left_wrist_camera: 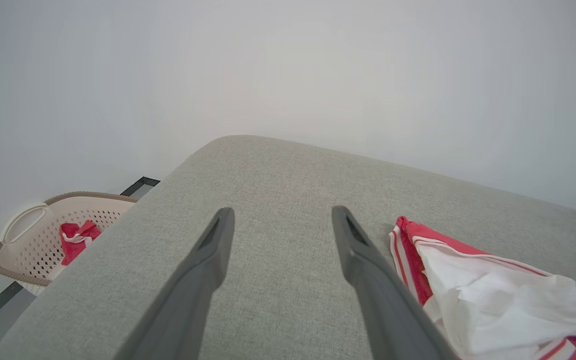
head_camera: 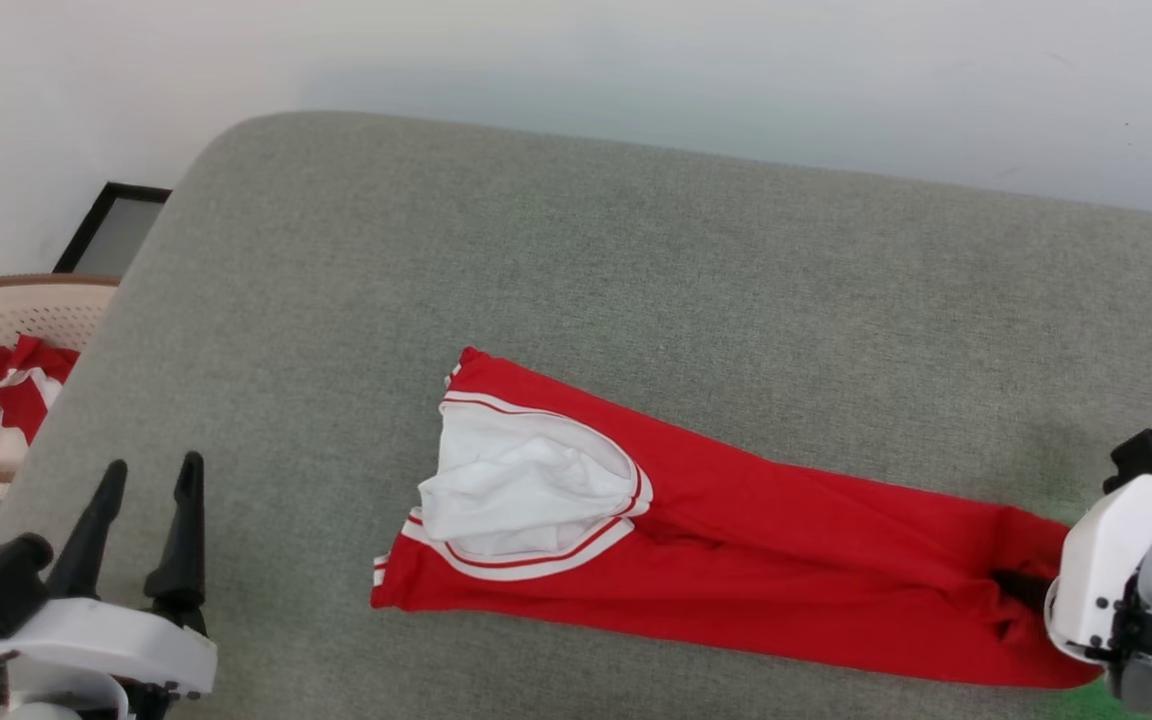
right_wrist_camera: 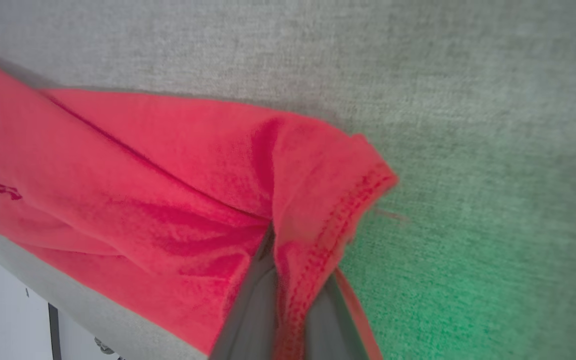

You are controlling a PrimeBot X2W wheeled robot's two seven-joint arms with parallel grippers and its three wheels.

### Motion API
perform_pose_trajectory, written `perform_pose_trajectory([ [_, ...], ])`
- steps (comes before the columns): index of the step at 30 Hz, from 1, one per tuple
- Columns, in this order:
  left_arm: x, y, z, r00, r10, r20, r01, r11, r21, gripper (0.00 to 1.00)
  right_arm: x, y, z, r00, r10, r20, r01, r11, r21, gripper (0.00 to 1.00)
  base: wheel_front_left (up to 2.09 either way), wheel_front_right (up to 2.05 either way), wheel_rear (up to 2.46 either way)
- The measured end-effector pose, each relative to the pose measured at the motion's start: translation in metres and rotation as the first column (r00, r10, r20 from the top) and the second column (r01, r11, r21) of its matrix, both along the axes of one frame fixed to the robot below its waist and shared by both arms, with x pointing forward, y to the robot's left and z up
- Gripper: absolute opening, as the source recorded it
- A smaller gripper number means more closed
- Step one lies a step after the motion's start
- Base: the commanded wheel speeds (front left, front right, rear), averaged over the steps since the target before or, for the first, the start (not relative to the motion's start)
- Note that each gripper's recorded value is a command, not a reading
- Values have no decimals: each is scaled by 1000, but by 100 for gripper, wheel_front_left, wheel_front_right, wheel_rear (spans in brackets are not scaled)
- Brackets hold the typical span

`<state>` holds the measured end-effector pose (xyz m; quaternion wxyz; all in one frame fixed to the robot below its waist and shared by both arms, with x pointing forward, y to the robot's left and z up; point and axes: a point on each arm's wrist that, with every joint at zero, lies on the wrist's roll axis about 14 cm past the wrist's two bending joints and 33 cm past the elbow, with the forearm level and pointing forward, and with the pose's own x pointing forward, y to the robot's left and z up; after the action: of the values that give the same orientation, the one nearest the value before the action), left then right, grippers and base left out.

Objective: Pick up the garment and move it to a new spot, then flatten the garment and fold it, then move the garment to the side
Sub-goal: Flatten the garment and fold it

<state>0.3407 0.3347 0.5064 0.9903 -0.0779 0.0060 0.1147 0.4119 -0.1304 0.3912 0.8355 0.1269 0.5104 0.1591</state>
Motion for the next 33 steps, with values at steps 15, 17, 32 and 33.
perform_pose_trajectory([
  [15,6,-4,-1,1000,-11,23,11,1000,12,100,8,-115,15,975,-211,70,221,958,-182,0,0,0,0],
  [17,8,-4,-1,1000,-15,26,14,1000,12,100,9,-114,20,973,-218,78,228,960,-162,0,0,0,0],
  [32,-2,-7,-2,999,-24,33,24,1000,8,100,-2,31,88,976,53,212,-87,984,157,0,0,0,0],
  [33,-3,-7,-2,999,-23,34,22,1000,6,100,-4,44,92,972,77,222,-117,978,172,0,0,0,0],
])
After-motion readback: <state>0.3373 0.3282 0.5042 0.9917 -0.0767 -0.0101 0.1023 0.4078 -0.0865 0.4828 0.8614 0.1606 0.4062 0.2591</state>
